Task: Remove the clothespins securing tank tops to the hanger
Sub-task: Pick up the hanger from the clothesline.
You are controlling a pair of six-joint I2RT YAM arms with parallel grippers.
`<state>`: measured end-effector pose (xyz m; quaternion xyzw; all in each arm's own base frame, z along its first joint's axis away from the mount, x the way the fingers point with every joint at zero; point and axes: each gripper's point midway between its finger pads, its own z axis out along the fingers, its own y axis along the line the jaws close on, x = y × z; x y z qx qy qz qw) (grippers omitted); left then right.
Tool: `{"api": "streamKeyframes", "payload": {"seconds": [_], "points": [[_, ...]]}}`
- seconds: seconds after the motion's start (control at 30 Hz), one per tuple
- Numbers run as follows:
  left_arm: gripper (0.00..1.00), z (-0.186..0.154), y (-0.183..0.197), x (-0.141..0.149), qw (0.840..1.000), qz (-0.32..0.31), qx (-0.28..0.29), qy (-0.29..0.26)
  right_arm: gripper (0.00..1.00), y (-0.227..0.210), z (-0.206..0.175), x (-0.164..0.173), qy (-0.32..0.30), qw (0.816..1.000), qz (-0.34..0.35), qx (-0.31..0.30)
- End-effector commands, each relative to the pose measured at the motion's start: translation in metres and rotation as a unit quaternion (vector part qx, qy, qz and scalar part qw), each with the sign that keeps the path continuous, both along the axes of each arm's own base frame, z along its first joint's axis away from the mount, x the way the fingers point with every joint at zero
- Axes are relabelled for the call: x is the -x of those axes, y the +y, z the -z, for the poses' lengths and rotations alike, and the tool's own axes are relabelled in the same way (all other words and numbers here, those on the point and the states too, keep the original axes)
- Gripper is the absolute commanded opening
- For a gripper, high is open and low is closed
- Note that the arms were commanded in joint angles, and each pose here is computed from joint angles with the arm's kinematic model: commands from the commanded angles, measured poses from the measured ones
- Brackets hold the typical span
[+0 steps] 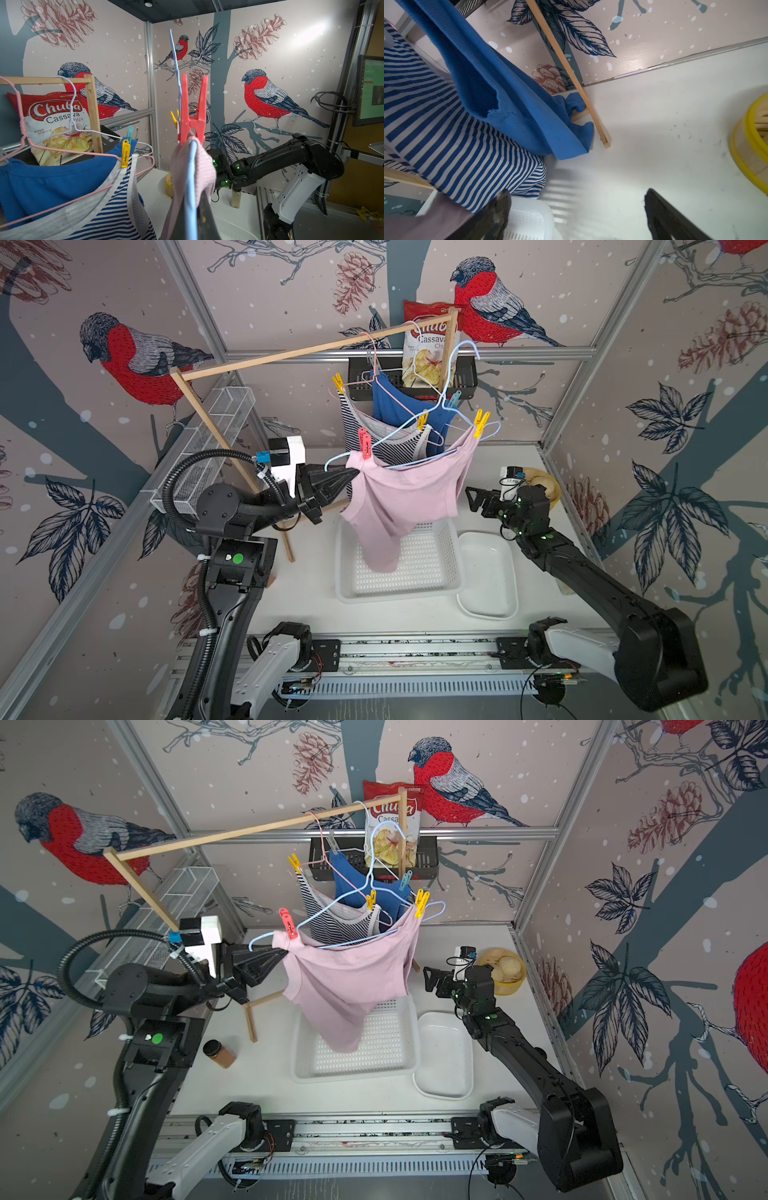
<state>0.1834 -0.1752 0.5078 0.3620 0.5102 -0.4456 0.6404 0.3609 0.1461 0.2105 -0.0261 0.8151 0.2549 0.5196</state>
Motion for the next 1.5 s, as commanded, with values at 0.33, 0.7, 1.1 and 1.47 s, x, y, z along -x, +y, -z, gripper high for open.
{"api": "streamKeyframes", "payload": {"seconds": [0.33, 0.7, 1.1, 1.47], "points": [[0.0, 0.028, 0.006, 0.024, 0.997, 0.028, 0.073, -0.014, 1.0, 0.122, -0.006, 0.053, -0.026, 0.981, -0.19, -0.041], [0.0, 0.022, 0.015, 0.011, 0.997, -0.043, 0.069, -0.013, 1.0, 0.198, -0.052, 0.152, -0.066, 0.915, -0.373, -0.141], [0.0, 0.035, 0.015, 0.009, 0.997, -0.054, 0.049, -0.009, 1.0, 0.112, 0.01, 0.102, 0.031, 0.965, -0.237, -0.107], [0.0, 0.069, 0.0, -0.002, 1.0, 0.002, 0.004, 0.022, 1.0, 0.002, -0.08, 0.086, -0.107, 0.973, -0.165, -0.121]]}}
